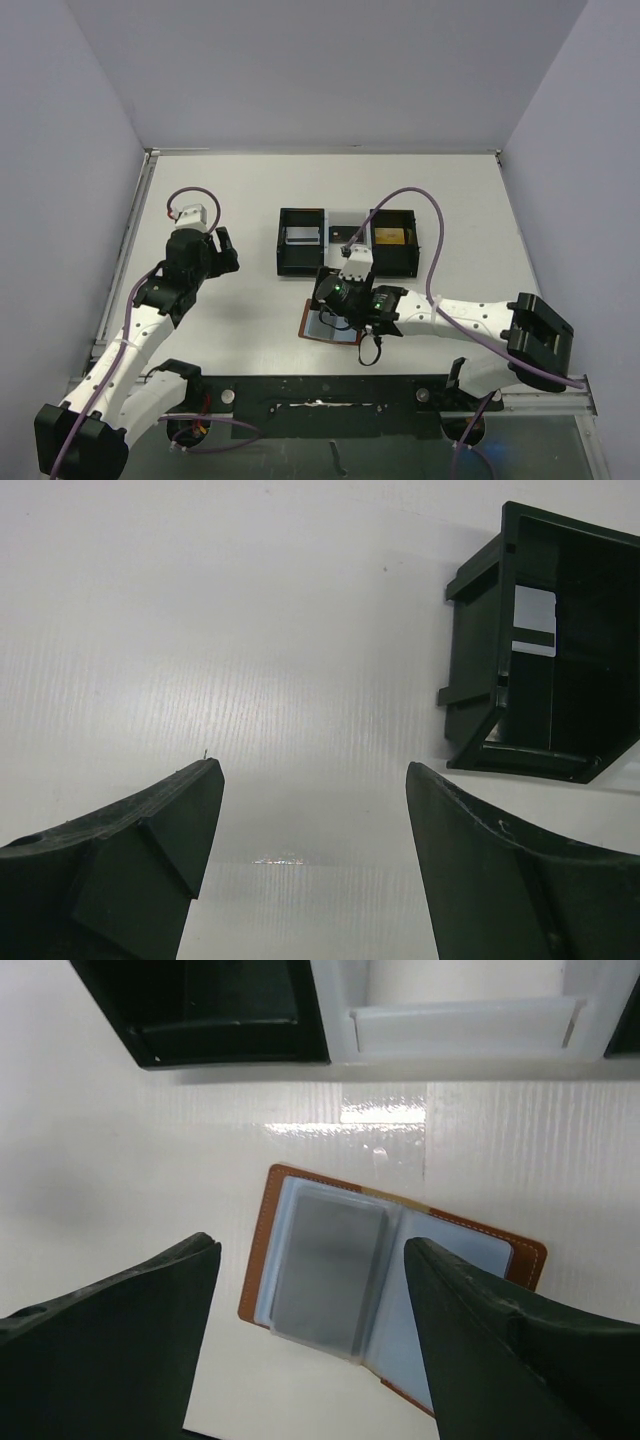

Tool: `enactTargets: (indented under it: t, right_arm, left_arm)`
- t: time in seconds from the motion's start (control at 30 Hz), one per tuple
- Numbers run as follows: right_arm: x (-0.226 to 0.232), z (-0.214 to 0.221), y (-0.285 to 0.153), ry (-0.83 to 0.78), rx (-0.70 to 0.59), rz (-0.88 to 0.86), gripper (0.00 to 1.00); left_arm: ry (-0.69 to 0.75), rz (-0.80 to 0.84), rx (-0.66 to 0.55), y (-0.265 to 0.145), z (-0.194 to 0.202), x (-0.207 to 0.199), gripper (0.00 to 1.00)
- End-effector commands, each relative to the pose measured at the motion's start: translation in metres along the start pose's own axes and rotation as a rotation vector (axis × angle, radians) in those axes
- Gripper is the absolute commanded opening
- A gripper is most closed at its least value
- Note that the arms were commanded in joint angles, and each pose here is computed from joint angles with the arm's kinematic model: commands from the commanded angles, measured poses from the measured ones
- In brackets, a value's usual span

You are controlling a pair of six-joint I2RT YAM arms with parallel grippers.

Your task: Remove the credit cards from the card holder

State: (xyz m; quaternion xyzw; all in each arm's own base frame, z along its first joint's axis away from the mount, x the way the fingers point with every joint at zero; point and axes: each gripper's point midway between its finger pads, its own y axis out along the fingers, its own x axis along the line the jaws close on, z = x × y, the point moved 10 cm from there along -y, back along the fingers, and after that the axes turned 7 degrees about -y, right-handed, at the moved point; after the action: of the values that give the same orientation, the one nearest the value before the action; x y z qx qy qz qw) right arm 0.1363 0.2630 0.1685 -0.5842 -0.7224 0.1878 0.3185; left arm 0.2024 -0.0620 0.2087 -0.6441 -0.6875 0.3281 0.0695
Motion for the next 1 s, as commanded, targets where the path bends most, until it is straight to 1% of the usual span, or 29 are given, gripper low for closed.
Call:
enactTargets:
  t: [0.0, 0.13, 0.4, 0.6, 0.8, 0.97]
  right_arm:
    - [0.005, 0.0, 0.0, 0.026, 0.004, -0.009, 0.73]
    - [0.011, 0.005, 0.005, 0.009, 0.043, -0.05, 0.73]
    - [0.015, 0.012, 0.015, -0.031, 0.114, 0.03, 0.73]
    - [0.018, 0.012, 0.019, -0.042, 0.134, 0.039, 0.72]
    - [0.02, 0.013, 0.025, -0.049, 0.157, 0.04, 0.68]
    - [0.026, 0.011, 0.032, -0.062, 0.173, 0.003, 0.66]
  left_arm:
    - [-0.02, 0.018, -0.066, -0.003, -0.011, -0.003, 0.74]
    - [-0.019, 0.025, -0.067, -0.003, -0.011, -0.003, 0.74]
    - [-0.017, 0.029, -0.059, -0.003, -0.01, -0.004, 0.74]
    - [-0.017, 0.034, -0.062, -0.003, -0.011, -0.004, 0.74]
    - [-0.016, 0.037, -0.063, -0.003, -0.011, -0.004, 0.74]
    - [-0.016, 0.036, -0.061, -0.003, -0.011, -0.004, 0.74]
